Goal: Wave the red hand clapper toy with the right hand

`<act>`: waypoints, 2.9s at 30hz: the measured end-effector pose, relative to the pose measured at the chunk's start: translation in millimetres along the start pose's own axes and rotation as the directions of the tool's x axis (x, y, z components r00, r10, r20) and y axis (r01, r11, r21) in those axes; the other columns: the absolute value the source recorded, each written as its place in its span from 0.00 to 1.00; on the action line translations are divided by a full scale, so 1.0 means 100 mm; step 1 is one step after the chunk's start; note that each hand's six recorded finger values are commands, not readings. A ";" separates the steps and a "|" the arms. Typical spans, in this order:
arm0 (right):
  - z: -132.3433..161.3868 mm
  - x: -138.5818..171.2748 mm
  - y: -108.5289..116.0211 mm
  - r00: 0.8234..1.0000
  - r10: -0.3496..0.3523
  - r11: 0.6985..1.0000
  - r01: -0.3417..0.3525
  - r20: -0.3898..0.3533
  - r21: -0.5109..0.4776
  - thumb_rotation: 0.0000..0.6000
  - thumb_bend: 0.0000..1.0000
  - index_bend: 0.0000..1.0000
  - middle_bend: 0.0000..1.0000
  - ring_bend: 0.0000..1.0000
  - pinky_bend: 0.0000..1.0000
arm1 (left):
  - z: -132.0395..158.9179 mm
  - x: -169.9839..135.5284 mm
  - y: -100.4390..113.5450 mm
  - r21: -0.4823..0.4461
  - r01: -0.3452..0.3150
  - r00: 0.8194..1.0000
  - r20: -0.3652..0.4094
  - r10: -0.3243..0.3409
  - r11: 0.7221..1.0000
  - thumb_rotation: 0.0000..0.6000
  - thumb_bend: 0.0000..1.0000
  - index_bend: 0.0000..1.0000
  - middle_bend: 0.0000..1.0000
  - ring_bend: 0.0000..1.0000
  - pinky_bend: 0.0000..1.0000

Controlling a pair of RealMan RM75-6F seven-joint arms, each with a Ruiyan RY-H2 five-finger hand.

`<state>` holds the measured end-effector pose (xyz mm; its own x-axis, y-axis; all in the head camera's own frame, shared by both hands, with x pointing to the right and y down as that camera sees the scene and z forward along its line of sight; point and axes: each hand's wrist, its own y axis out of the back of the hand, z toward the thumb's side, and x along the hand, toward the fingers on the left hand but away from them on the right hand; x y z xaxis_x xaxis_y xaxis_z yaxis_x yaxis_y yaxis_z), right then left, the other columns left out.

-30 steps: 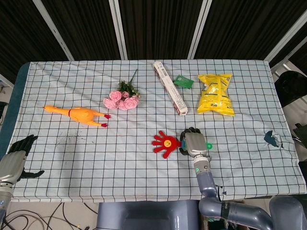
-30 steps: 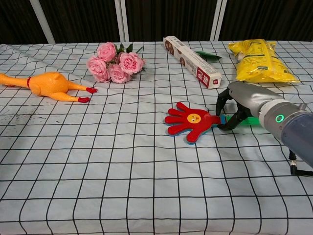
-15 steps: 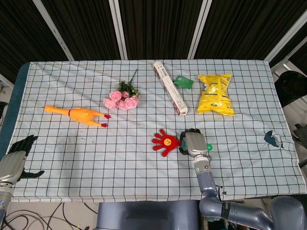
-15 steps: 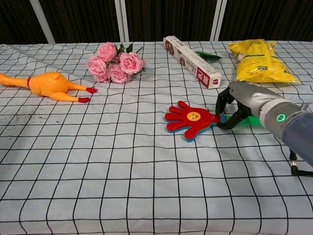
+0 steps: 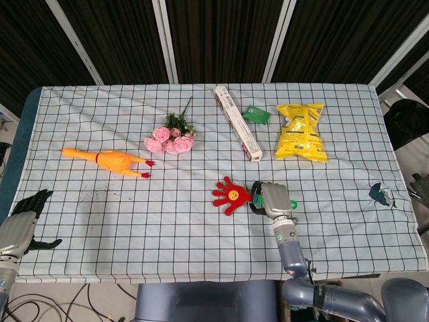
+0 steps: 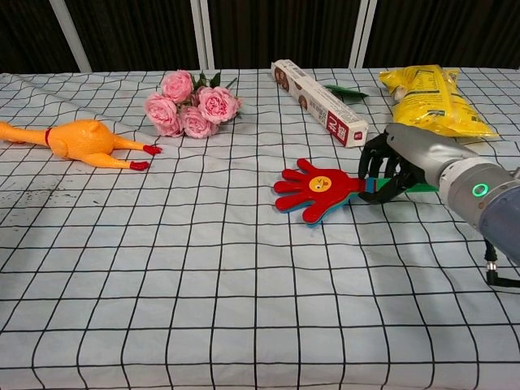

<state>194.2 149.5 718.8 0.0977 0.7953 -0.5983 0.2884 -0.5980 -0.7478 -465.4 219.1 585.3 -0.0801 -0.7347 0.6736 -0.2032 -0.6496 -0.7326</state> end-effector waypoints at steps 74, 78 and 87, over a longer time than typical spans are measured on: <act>0.23 0.43 1.65 0.932 -0.352 0.573 0.148 -0.080 -0.806 1.00 0.55 0.80 0.74 0.78 0.77 | 0.01 -0.02 -0.03 -0.003 0.015 1.000 -0.002 -0.015 1.000 1.00 0.00 0.00 0.00 0.00 0.00; 0.14 0.39 1.41 0.960 -0.263 0.729 0.132 -0.096 -0.672 1.00 0.56 0.80 0.74 0.78 0.77 | 0.00 -0.03 -0.02 -0.005 0.011 1.000 -0.003 -0.011 1.000 1.00 0.00 0.00 0.00 0.00 0.00; -0.13 0.31 1.02 0.992 -0.110 0.978 0.097 -0.059 -0.187 1.00 0.56 0.80 0.74 0.78 0.77 | 0.00 -0.02 -0.02 -0.006 0.012 1.000 -0.004 -0.012 1.000 1.00 0.00 0.00 0.00 0.00 0.00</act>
<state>238.6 114.2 627.7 0.1212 0.8606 -0.4946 0.4693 -0.4888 -0.7354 -464.7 222.1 585.3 -0.0814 -0.7259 0.6830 -0.2098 -0.6574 -0.7237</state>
